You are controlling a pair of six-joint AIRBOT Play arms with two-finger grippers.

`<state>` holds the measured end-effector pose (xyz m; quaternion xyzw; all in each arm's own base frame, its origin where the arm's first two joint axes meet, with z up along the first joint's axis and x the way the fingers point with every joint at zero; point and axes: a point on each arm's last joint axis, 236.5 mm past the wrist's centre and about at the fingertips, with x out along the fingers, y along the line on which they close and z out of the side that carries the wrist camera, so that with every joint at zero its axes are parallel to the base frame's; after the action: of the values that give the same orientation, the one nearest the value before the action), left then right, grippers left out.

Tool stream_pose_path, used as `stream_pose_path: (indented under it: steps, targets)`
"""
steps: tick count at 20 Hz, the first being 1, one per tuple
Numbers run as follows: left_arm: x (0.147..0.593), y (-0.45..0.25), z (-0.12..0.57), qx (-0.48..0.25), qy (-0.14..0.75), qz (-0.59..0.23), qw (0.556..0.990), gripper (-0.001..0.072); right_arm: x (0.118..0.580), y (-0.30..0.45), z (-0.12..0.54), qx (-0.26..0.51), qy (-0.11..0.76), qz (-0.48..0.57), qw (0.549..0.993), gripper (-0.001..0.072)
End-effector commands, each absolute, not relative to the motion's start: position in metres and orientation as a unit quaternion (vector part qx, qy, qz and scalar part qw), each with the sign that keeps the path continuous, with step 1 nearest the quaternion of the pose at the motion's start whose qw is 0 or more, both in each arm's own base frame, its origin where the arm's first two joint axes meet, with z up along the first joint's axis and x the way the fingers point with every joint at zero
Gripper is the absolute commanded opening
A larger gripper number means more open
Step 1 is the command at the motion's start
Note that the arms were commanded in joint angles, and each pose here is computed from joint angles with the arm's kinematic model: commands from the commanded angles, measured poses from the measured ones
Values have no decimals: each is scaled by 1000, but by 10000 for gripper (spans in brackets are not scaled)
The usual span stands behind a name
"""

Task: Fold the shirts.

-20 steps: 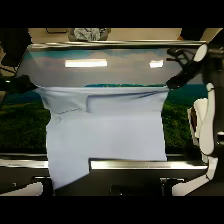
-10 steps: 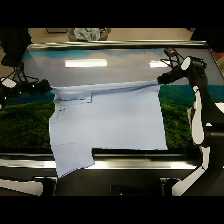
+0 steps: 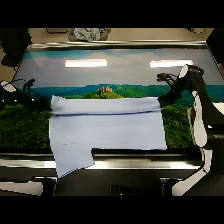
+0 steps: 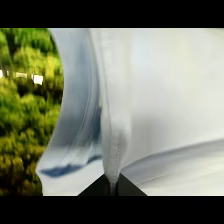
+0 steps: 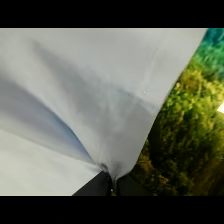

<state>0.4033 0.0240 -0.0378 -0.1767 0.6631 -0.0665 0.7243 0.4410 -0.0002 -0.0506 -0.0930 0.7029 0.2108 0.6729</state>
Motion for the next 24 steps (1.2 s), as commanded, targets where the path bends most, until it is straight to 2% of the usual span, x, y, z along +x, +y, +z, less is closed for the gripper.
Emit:
stream_pose_path:
  steps: [1, 4, 5, 6, 7, 9, 10, 12, 16, 18, 21, 24]
  targets:
    - [366, 19, -57, -185, 713, -62, 673, 34, 418, 4, -62, -73, 732, 216, 642, 44]
    - [370, 21, -60, -192, 707, -50, 679, 37, 421, 19, -63, -64, 728, 221, 646, 45]
    - [372, 22, -59, -195, 704, -46, 681, 112, 422, 20, -63, -64, 727, 220, 647, 102]
    - [373, 23, -55, -194, 703, -48, 682, 315, 422, 20, -62, -64, 726, 221, 648, 344]
    - [374, 25, -48, -194, 703, -49, 683, 446, 420, 14, -56, -70, 728, 222, 645, 464]
    - [374, 38, -25, -197, 696, -47, 689, 451, 402, -16, -31, -80, 742, 213, 630, 489]
    - [367, 45, -14, -203, 695, -43, 688, 451, 392, -30, -17, -70, 745, 210, 629, 525]
    - [346, 52, -5, -215, 694, -33, 687, 452, 374, -56, 1, -27, 746, 189, 639, 525]
    - [258, 20, -60, -255, 711, -15, 655, 462, 323, -65, -31, -7, 740, 160, 653, 524]
    - [213, -1, -75, -250, 720, -36, 646, 461, 297, -57, -49, -9, 744, 164, 648, 524]
    - [172, -19, -83, -251, 724, -38, 642, 462, 280, -53, -59, -11, 747, 169, 642, 524]
    - [153, -26, -92, -250, 730, -42, 634, 461, 278, -52, -59, -10, 749, 171, 640, 523]
